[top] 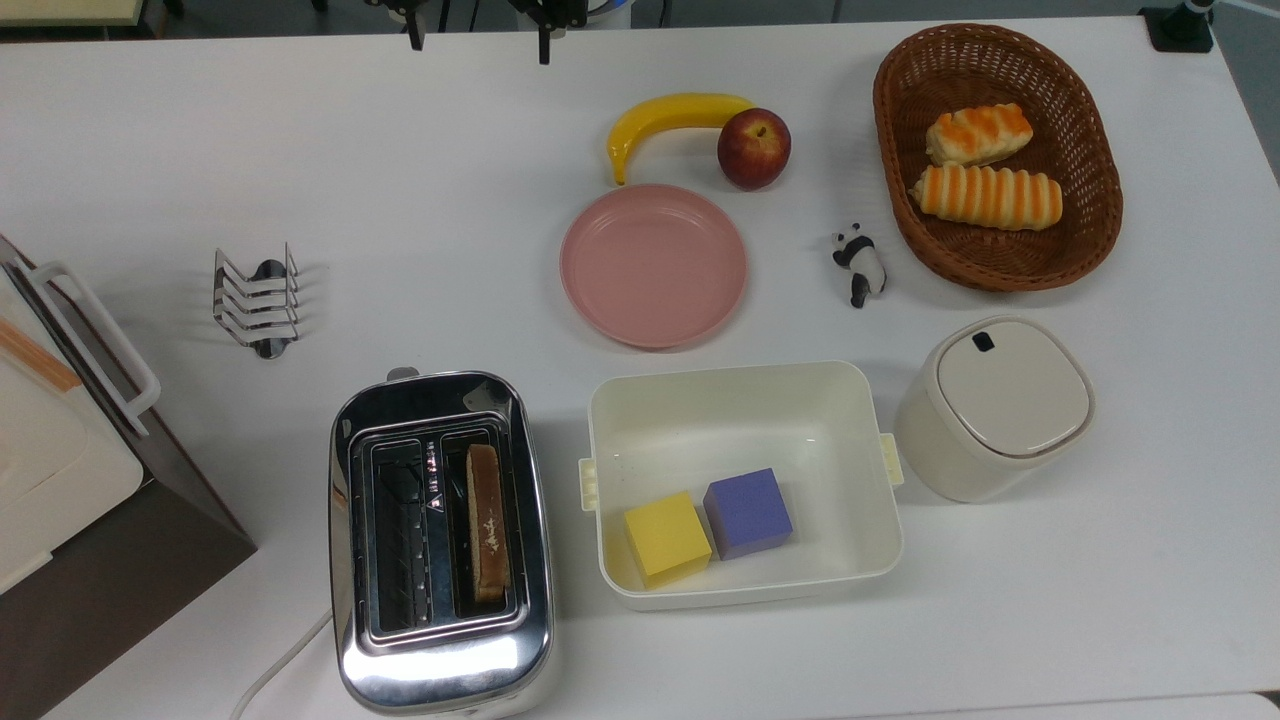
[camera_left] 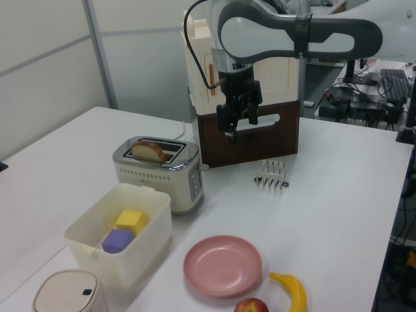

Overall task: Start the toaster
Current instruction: 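Move the gripper down toward the silver toaster's lever end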

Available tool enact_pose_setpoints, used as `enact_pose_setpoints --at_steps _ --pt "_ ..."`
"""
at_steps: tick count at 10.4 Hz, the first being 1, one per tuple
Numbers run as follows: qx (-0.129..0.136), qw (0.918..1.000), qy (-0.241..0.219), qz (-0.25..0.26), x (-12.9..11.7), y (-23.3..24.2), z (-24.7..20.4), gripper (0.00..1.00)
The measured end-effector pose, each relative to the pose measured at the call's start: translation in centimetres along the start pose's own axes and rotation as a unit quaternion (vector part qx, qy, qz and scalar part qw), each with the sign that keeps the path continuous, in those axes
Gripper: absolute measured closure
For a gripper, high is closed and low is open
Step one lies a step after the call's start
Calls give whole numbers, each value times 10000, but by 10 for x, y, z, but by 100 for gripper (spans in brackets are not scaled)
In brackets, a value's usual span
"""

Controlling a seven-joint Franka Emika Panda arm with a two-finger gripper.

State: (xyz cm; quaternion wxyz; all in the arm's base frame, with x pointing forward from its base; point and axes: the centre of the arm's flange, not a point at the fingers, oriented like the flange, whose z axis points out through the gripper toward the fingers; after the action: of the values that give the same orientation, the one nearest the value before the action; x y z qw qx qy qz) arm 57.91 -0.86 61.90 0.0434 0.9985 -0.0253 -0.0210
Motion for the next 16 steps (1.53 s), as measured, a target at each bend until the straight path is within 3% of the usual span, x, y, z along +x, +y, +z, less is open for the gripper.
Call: enact_pose_setpoints --at_steps 2,6,8,10,13,14,16 --pt "5 10000 -3 7 0 1 0 0" --pt "323 9995 -20 17 0 0 1 0" --pt "325 9990 -12 -320 0 1 1 6" --pt "326 9964 1 -780 0 3 2 37" --pt "330 9953 -22 -912 5 6 9 87" --pt "322 9953 104 -906 13 5 13 99" --pt "305 9952 376 -852 35 9 29 99"
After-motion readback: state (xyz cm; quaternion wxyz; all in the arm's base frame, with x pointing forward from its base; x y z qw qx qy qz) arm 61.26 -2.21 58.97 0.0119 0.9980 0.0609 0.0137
